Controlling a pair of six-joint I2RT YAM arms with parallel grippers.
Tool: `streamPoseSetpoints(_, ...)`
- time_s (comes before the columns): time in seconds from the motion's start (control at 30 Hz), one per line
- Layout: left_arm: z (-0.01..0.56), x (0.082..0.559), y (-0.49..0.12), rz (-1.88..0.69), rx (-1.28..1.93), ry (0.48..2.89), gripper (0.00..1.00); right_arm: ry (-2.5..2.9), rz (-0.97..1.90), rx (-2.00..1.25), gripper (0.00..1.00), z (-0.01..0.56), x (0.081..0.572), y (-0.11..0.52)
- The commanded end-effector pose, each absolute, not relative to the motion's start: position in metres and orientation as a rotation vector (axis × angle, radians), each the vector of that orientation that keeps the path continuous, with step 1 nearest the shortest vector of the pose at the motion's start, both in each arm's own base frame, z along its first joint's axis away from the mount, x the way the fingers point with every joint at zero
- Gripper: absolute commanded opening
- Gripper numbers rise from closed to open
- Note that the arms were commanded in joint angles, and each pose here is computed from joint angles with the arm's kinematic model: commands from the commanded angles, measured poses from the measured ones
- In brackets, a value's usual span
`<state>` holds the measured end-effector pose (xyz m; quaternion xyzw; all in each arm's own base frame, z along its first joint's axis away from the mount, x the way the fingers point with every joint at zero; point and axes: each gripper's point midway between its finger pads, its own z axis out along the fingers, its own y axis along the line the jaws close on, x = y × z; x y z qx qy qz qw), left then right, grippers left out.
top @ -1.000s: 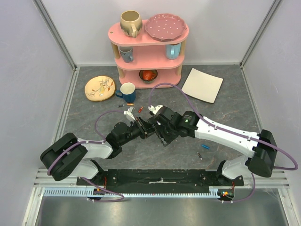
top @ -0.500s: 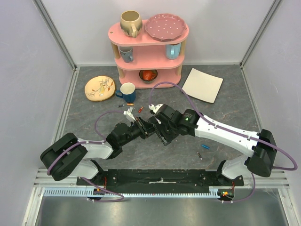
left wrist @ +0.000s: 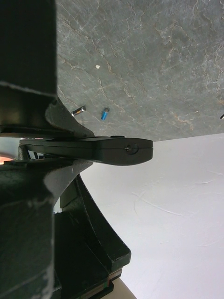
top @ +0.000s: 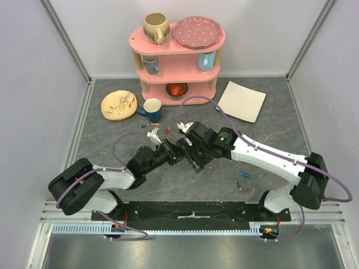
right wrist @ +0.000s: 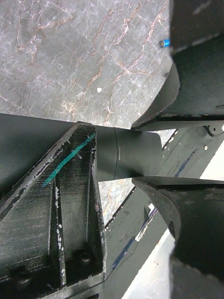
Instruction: Load the batteries into the remote control
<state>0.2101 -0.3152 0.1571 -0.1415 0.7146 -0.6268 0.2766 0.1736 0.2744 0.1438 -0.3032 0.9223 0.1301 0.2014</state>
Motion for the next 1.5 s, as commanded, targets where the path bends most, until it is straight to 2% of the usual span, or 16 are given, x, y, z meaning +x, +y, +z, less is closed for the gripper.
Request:
streamPoseSetpoints(0.0,0.227,0.171,-0.334,-1.972,-0.146,1.733,0.02,2.429,0.346,-0.72,0.12,0.163,0.221,0.288)
streamPoseSetpoints(0.07,0.226,0.173,-0.332,-1.953,-0.158,1.728,0.02,2.415,0.382,-0.719,0.16,0.169,0.217,0.288)
streamPoseSetpoints(0.2,0.216,0.181,-0.33,-1.874,-0.176,1.766,0.02,2.41,0.441,-0.755,0.34,0.173,0.206,0.286)
streamPoseSetpoints(0.4,0.212,0.194,-0.33,-1.772,-0.171,1.791,0.02,2.396,0.497,-0.805,0.46,0.186,0.192,0.28)
streamPoseSetpoints(0.93,0.205,0.217,-0.323,-1.658,-0.205,1.818,0.02,2.329,0.65,-0.986,0.59,0.206,0.16,0.276)
streamPoseSetpoints(1.2,0.185,0.225,-0.322,-1.519,-0.212,1.947,0.02,2.196,0.395,-0.709,0.6,0.218,0.201,0.242)
streamPoseSetpoints(1.43,0.183,0.223,-0.31,-1.476,-0.192,1.947,0.02,2.178,0.436,-0.641,0.59,0.201,0.204,0.247)
streamPoseSetpoints(1.47,0.169,0.223,-0.304,-1.414,-0.201,2.015,0.02,2.176,0.435,-0.626,0.59,0.2,0.204,0.245)
